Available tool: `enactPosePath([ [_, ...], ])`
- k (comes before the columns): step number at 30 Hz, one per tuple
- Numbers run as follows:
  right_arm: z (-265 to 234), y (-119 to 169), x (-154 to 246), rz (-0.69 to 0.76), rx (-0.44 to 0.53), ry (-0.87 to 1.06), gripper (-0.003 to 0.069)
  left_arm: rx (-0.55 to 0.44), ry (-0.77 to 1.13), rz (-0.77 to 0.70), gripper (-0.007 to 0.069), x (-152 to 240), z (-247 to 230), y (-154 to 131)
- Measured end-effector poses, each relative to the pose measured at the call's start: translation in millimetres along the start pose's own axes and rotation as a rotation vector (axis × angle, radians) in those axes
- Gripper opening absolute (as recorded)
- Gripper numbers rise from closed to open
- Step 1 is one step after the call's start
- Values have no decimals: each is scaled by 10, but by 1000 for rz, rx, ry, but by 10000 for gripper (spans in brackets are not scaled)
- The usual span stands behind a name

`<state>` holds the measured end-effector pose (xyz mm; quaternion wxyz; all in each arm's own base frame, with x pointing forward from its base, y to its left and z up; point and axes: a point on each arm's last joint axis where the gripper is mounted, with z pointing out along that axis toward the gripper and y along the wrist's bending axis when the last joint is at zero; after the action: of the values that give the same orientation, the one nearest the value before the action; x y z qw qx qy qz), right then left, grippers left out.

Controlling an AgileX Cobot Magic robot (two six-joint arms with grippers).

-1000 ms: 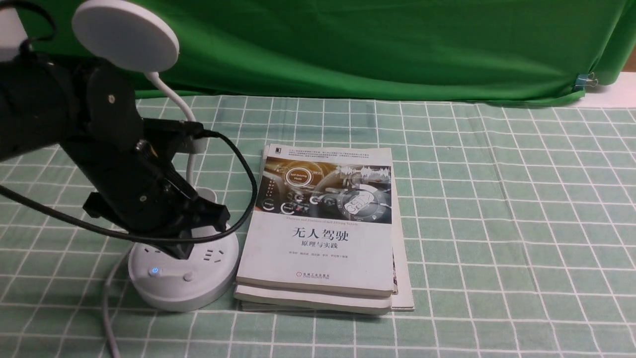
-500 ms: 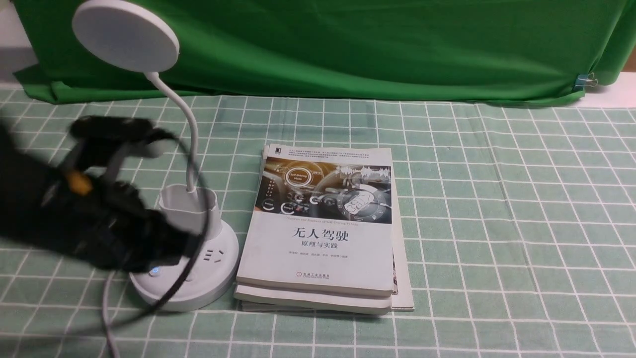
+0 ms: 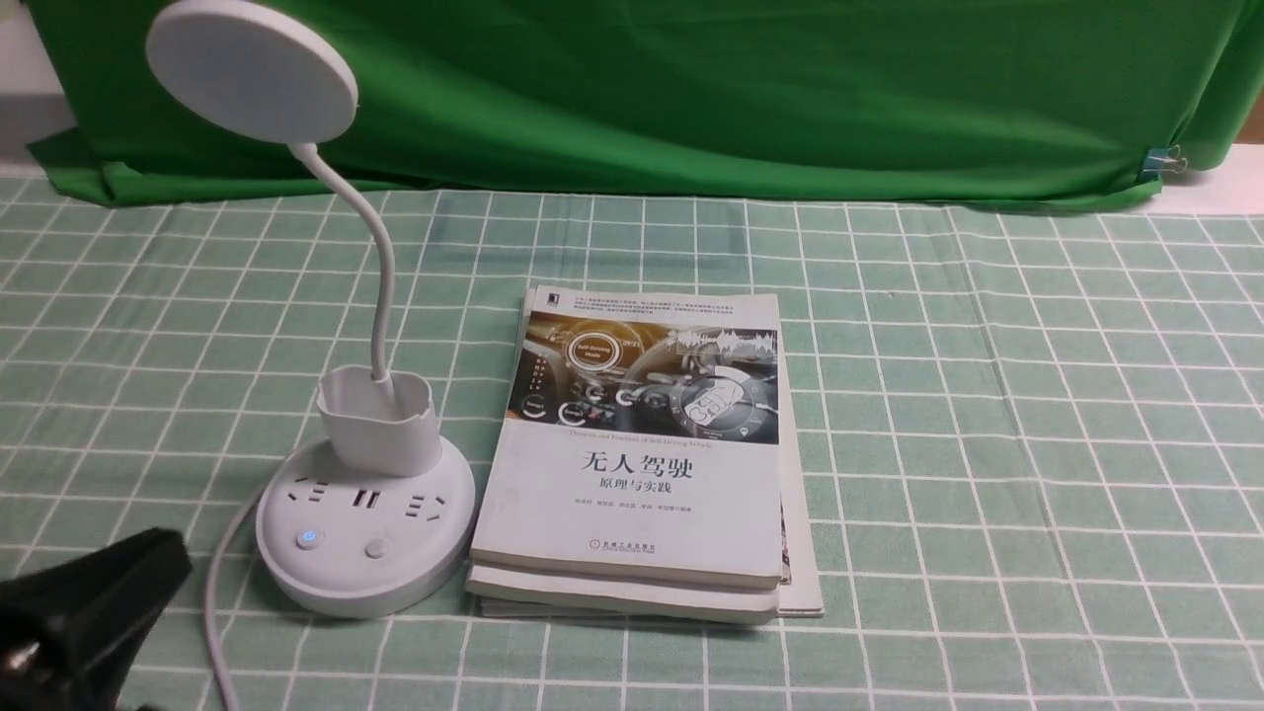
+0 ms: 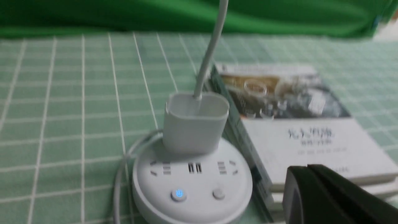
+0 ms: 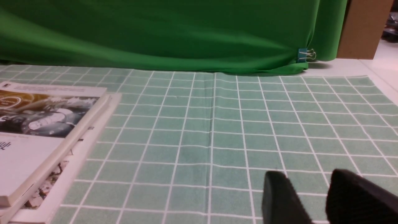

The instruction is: Turn off the desk lamp on the blue coffee tablecloth by hand.

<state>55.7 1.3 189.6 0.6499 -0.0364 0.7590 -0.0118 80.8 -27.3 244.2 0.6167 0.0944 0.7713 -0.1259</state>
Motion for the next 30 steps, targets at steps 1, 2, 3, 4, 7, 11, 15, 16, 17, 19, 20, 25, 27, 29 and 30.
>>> enactPosePath([
  [1,0,0,0,0,0,0,242,1,-13,0,-1,24,-24,0],
  [2,0,0,0,0,0,0,242,3,-25,0,-1,60,-50,1],
  [3,0,0,0,0,0,0,242,2,-31,1,-1,75,-59,2],
  [4,0,0,0,0,0,0,242,2,-34,0,-1,96,-68,2],
  [7,0,0,0,0,0,0,242,2,-27,0,-1,156,-70,6],
  [11,0,0,0,0,0,0,242,0,1,-1,-1,246,-52,13],
  [15,0,0,0,0,0,0,242,-2,17,3,-1,301,-41,18],
  [16,0,0,0,0,0,0,242,-2,18,5,-1,305,-41,19],
  [17,0,0,0,0,0,0,242,-3,19,10,-1,309,-40,20],
  [19,0,0,0,0,0,0,242,-4,20,15,-1,309,-40,21],
  [20,0,0,0,0,0,0,242,-4,20,17,-1,309,-40,21],
  [25,0,0,0,0,0,0,242,-10,19,50,-1,309,-40,26],
  [27,0,0,0,0,0,0,242,-15,18,59,-1,307,-40,30],
  [29,0,0,0,0,0,0,242,-35,5,54,-1,298,-51,48],
  [30,0,0,0,0,0,0,242,-60,-9,46,-1,290,-64,63],
])
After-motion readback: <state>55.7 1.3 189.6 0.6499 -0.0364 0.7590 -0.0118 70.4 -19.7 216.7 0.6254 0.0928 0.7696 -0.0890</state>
